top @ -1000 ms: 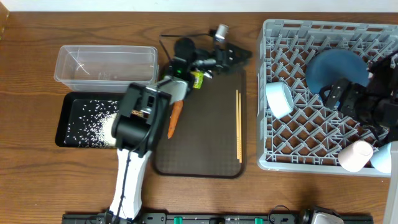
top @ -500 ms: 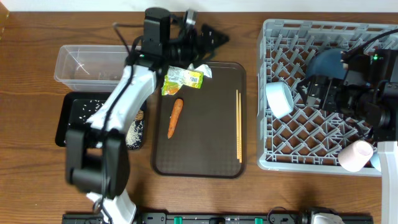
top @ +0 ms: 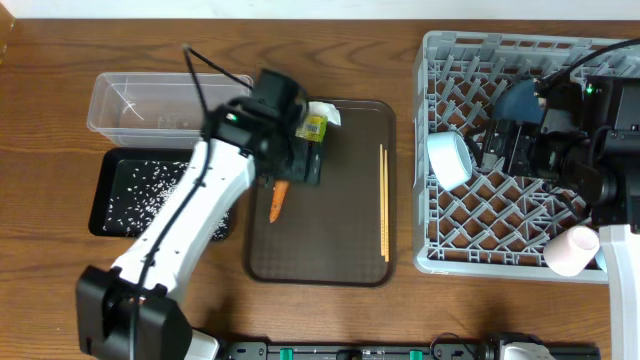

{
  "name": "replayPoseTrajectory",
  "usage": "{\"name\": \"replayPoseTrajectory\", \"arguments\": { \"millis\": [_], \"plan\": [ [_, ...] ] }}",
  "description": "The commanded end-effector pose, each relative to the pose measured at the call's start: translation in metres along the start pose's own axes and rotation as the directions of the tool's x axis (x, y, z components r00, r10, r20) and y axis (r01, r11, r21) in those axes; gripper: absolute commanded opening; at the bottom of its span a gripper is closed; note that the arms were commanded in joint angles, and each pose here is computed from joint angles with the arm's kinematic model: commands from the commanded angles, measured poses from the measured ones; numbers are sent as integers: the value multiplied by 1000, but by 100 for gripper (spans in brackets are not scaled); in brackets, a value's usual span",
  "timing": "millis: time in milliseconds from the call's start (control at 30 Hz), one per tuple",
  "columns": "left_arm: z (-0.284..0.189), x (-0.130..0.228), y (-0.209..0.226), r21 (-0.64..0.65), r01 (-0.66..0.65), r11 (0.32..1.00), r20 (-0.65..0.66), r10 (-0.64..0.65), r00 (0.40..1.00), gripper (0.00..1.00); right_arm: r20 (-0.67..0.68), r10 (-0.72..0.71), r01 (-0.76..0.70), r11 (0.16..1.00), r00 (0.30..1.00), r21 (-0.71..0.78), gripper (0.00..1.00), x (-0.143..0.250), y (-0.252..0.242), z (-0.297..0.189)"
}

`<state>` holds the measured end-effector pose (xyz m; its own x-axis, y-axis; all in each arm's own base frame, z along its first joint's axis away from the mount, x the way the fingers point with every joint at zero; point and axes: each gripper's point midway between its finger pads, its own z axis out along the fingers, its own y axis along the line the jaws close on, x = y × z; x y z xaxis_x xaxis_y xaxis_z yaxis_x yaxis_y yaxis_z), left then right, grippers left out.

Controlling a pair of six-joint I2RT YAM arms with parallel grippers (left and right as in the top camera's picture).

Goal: Sort waste into correct bins and load items into the dishwasher rack
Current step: 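Place the bowl in the rack and withdraw the left gripper, then grasp the orange carrot on the brown tray with left gripper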

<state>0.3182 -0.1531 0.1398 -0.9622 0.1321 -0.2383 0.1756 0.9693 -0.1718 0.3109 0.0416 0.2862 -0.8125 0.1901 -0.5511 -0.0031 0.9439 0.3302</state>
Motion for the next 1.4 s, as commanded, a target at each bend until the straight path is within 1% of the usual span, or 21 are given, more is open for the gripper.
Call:
{"name": "replayPoseTrajectory", "arguments": {
  "millis": [0, 133, 200, 233, 300, 400, 533, 633, 767, 867, 900, 967, 1033, 1067, 1100, 1167, 1200, 1233, 1300, 1367],
  "plan": [
    [36, 27, 29, -144, -73, 987, -81, 62, 995, 89, 6, 1, -1, 1000, 1000, 15, 99, -4, -1, 4],
    [64, 41, 38, -146, -67, 987, -78, 56, 995, 88, 12, 0, 0, 1000, 1000, 14, 99, -5, -1, 4],
    [74, 42, 40, -145, -67, 987, -60, 59, 996, 84, 10, 0, 0, 1000, 1000, 14, 99, -5, -1, 4],
    [80, 42, 40, -142, -67, 988, -47, 61, 997, 84, 9, 1, -1, 1000, 1000, 14, 99, -5, -1, 4],
    [88, 43, 41, -137, -68, 988, -24, 66, 998, 80, 7, 1, -1, 1000, 1000, 15, 99, -4, -1, 4],
    [101, 43, 43, -131, -102, 986, 13, 105, 994, 68, 5, 2, -2, 1000, 1000, 15, 99, -4, -1, 4],
    [114, 40, 45, -123, -112, 986, 72, 121, 990, 68, 2, 3, -3, 1000, 1000, 15, 99, -3, -1, 4],
    [115, 37, 45, -125, -110, 986, 93, 122, 988, 60, -6, 5, -5, 1000, 1000, 17, 99, -1, -2, 4],
    [117, 32, 47, -143, -107, 984, 113, 124, 986, 60, -10, 6, -6, 1000, 1000, 18, 99, 0, -2, 4],
    [123, 33, 48, -144, -107, 984, 100, 122, 988, 60, -11, 7, -7, 1000, 1000, 18, 99, 0, -2, 4],
    [126, 35, 49, -146, -107, 984, 90, 121, 989, 58, -13, 7, -7, 1000, 1000, 18, 99, 1, -2, 4],
    [132, 39, 51, -149, -108, 983, 71, 120, 990, 48, -18, 9, -9, 1000, 1000, 19, 99, 2, -2, 4],
    [138, 42, 52, -151, -109, 983, 52, 118, 992, 45, -23, 10, -10, 1000, 1000, 20, 99, 3, -3, 4],
    [140, 44, 53, -152, -109, 982, 43, 117, 992, 41, -25, 11, -10, 1000, 1000, 21, 99, 4, -3, 4],
    [141, 45, 53, -152, -109, 982, 37, 116, 993, 33, -26, 11, -10, 1000, 1000, 21, 99, 4, -3, 4],
    [140, 46, 53, -152, -102, 983, 35, 108, 994, 20, -31, 12, -12, 1000, 999, 22, 99, 5, -3, 4],
    [137, 44, 52, -149, -101, 984, 36, 108, 994, 19, -32, 12, -12, 1000, 999, 22, 99, 6, -3, 4],
    [134, 43, 51, -148, -97, 984, 39, 104, 994, 13, -34, 13, -12, 1000, 999, 23, 99, 6, -3, 4],
    [124, 40, 49, -146, -64, 987, 50, 72, 996, 9, -35, 13, -12, 1000, 999, 23, 99, 6, -3, 4],
    [110, 37, 47, -142, -40, 989, 66, 50, 997, 8, -34, 13, -12, 1000, 999, 23, 99, 6, -3, 4]
  ]
}}
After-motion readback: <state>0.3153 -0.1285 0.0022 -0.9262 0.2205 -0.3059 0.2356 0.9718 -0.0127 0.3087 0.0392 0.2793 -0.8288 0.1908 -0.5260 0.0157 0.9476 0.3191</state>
